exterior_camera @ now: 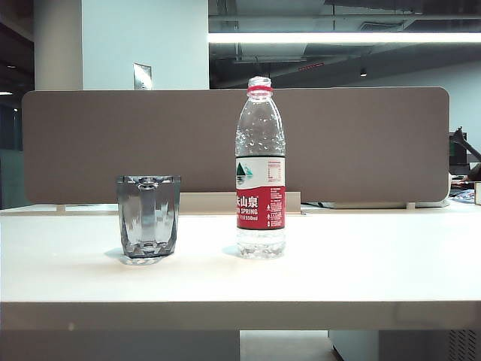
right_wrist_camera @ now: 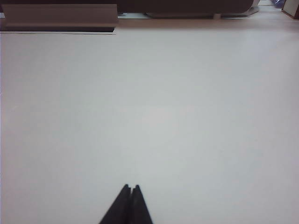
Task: Pick up the mineral water bottle on the table and pour water into the mug until it's full.
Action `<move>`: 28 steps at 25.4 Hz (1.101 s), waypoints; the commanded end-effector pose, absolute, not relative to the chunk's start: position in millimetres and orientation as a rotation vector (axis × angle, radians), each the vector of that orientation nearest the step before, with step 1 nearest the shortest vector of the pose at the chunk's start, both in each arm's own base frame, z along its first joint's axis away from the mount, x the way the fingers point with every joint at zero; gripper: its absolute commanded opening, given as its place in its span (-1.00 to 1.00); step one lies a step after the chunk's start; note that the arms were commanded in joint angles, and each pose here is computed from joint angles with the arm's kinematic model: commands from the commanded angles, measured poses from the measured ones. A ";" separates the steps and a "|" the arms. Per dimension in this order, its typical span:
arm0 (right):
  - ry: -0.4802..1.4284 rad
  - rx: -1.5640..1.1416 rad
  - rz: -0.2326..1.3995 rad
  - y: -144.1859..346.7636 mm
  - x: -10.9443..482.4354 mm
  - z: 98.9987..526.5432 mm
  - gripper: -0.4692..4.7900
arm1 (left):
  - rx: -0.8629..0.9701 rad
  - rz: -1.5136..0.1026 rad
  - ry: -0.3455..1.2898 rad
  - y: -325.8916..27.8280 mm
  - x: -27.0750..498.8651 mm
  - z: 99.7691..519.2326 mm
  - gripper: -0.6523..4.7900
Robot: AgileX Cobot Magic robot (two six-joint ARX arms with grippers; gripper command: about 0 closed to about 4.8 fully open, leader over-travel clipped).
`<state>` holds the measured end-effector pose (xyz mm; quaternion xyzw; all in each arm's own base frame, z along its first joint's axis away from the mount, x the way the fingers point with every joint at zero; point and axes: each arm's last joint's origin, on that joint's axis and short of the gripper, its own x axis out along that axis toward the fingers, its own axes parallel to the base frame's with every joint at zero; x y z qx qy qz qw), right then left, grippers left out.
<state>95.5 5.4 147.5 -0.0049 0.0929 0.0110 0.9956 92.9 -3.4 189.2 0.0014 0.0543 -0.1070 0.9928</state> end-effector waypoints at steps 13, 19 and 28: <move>0.179 -0.007 0.021 5.3 96.0 146.4 -0.84 | -0.048 -0.081 0.189 0.4 95.0 150.6 -0.77; 0.179 -0.007 0.021 5.3 96.0 146.4 -0.84 | -0.037 -0.064 0.189 0.9 95.2 150.1 -0.77; 0.179 -0.007 0.021 5.3 96.0 146.4 -0.84 | -0.037 -0.064 0.189 0.9 95.2 150.1 -0.77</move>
